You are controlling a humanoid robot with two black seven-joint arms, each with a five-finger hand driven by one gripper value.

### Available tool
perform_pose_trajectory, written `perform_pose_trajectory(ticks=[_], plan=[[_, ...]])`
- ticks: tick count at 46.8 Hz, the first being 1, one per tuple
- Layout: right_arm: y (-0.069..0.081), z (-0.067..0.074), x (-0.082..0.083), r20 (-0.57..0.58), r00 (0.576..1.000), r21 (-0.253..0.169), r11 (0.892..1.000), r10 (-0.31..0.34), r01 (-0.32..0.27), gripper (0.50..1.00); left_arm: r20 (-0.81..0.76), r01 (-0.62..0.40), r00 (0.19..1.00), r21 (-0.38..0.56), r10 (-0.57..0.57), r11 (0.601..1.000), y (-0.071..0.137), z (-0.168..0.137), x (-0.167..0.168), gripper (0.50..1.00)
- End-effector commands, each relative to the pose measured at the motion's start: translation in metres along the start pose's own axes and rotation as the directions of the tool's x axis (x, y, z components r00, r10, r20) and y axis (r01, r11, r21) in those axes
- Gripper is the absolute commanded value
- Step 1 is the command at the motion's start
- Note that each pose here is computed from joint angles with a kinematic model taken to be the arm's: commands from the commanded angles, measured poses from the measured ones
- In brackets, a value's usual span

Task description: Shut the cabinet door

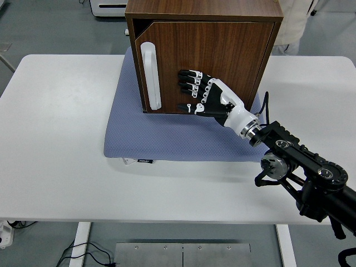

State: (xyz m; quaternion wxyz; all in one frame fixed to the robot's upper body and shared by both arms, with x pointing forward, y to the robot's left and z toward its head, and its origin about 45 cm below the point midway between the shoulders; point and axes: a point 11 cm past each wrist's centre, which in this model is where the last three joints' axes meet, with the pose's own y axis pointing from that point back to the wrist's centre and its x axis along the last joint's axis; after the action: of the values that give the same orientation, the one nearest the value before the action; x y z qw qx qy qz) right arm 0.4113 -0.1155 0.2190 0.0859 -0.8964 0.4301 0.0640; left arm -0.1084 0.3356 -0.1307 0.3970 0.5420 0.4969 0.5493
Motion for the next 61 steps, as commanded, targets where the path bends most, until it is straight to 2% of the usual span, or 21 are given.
perform_pose_trajectory(ticks=[1, 13, 19, 24, 30, 38, 48, 61], plan=[[0.0, 0.0, 0.003, 0.0, 1.0, -0.003, 1.0, 0.018, -0.018, 1.0, 0.0, 0.0, 1.0, 0.0, 0.0, 1.0, 0.0, 0.0, 0.0, 1.0], [0.0, -0.002, 0.011, 0.049, 0.995, 0.005, 0.997, 0.082, -0.082, 1.0, 0.0, 0.0, 1.0, 0.0, 0.0, 1.0, 0.0, 0.0, 0.0, 1.0], [0.002, 0.0, 0.011, 0.058, 0.995, 0.0, 0.997, 0.081, -0.081, 1.0, 0.0, 0.0, 1.0, 0.0, 0.0, 1.0, 0.0, 0.0, 0.0, 1.0], [0.003, 0.0, 0.005, 0.058, 0.997, 0.005, 0.999, 0.043, -0.044, 1.0, 0.0, 0.0, 1.0, 0.0, 0.0, 1.0, 0.0, 0.0, 0.0, 1.0], [0.003, -0.002, -0.01, 0.057, 0.997, 0.02, 0.999, -0.042, 0.041, 1.0, 0.0, 0.0, 1.0, 0.0, 0.0, 1.0, 0.0, 0.0, 0.0, 1.0], [0.006, -0.003, -0.029, -0.007, 0.987, 0.016, 0.987, -0.163, 0.163, 1.0, 0.0, 0.0, 1.0, 0.0, 0.0, 1.0, 0.0, 0.0, 0.0, 1.0], [0.011, 0.0, -0.032, -0.016, 0.979, 0.007, 0.979, -0.202, 0.202, 1.0, 0.0, 0.0, 1.0, 0.0, 0.0, 1.0, 0.0, 0.0, 0.0, 1.0], [0.028, 0.001, -0.025, -0.022, 0.973, -0.012, 0.973, -0.231, 0.231, 1.0, 0.0, 0.0, 1.0, 0.0, 0.0, 1.0, 0.0, 0.0, 0.0, 1.0]])
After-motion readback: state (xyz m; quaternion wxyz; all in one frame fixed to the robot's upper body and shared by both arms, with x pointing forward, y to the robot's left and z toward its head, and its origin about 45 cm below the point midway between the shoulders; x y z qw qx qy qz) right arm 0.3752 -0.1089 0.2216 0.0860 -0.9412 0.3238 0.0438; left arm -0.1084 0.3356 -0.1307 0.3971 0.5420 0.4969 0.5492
